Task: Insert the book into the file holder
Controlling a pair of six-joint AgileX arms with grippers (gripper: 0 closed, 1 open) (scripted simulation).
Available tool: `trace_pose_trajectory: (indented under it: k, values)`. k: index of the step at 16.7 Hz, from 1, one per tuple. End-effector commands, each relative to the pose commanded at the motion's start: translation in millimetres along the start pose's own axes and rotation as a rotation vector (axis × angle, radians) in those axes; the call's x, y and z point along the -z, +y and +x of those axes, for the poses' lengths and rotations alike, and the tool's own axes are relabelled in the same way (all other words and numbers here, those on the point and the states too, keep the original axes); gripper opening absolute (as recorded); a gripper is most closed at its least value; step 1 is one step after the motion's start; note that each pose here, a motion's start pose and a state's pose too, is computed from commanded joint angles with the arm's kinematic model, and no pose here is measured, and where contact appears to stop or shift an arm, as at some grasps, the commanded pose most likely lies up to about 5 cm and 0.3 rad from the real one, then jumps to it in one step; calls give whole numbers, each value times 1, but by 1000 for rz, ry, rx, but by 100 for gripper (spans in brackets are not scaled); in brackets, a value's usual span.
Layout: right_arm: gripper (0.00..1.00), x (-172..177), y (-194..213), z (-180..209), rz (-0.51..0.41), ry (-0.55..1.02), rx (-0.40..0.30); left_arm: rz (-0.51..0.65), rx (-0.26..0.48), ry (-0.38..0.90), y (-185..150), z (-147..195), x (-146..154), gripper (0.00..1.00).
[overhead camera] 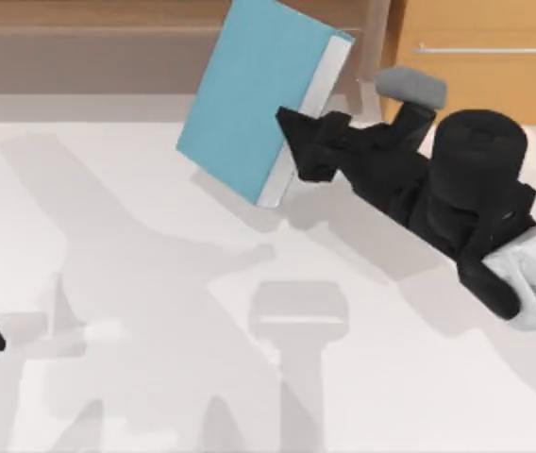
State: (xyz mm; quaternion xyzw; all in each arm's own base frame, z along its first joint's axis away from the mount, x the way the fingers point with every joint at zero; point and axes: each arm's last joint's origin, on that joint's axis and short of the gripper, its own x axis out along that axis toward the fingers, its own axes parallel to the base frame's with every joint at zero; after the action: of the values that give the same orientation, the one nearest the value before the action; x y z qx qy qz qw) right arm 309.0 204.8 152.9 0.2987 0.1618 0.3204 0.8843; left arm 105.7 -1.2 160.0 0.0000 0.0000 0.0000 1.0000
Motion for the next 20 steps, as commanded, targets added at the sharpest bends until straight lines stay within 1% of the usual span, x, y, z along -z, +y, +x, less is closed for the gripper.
trace_pose_trajectory:
  k: [1,4,7,9,11,16,20]
  values:
    - [0,4,-11,-11,48,41,14,0,0,0,0,0,0,100]
    - [0,7,-47,-45,209,117,90,0,0,0,0,0,0,100]
    - [0,-5,-81,-80,380,105,180,0,0,0,0,0,0,100]
    - [0,-26,-104,-103,483,25,242,0,0,0,0,0,0,100]
    - [0,-53,-126,-129,568,-95,296,0,0,0,0,0,0,100]
    - [0,-113,-170,-196,737,-401,413,0,0,0,0,0,0,100]
    - [0,-149,-206,-230,860,-574,475,0,0,0,0,0,0,100]
